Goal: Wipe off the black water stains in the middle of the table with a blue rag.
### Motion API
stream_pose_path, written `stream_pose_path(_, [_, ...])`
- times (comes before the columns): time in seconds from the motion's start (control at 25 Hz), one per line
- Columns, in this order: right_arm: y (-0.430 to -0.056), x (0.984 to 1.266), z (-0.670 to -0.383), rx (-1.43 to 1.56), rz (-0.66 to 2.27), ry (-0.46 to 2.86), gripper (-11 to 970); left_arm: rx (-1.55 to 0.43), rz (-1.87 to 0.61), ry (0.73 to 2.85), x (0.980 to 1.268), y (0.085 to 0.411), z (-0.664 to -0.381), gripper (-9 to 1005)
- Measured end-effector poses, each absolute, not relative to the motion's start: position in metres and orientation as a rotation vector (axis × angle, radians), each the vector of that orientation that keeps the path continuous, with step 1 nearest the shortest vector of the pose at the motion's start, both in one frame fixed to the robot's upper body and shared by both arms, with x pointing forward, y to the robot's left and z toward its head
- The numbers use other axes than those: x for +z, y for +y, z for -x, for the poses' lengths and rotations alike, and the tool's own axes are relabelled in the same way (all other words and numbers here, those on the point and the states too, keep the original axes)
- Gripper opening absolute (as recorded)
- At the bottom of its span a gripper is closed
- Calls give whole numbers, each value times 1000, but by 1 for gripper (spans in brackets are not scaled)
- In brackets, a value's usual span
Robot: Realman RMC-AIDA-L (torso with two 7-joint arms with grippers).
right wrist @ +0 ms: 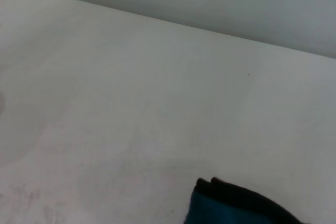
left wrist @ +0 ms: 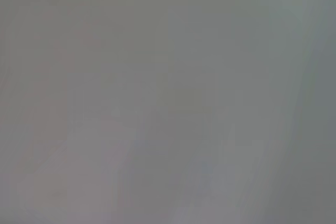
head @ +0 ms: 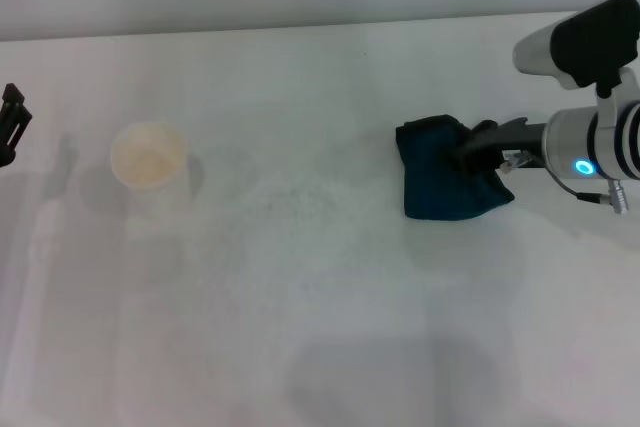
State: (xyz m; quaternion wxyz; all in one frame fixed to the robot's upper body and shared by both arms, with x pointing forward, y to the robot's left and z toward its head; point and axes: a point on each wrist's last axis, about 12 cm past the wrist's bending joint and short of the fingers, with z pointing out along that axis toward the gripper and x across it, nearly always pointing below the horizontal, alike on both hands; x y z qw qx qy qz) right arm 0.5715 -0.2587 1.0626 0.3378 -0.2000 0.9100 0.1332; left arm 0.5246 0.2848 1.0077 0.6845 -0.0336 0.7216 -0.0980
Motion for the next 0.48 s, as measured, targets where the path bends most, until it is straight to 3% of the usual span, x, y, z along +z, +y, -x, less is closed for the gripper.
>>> stream_pose_path(0.12, [-266,1062,-569,353,474,2377,58,-220,76,1617,1008,285,-524,891])
stream_pose_path(0.24, [-273,1069,-567,384,410,2353,135,-219,77,1619,1007,285,-524,891])
stream_pose_path(0.48, [-294,1106,-562,535,195,2196,398,-219,77,1618,1007,285,-524,892])
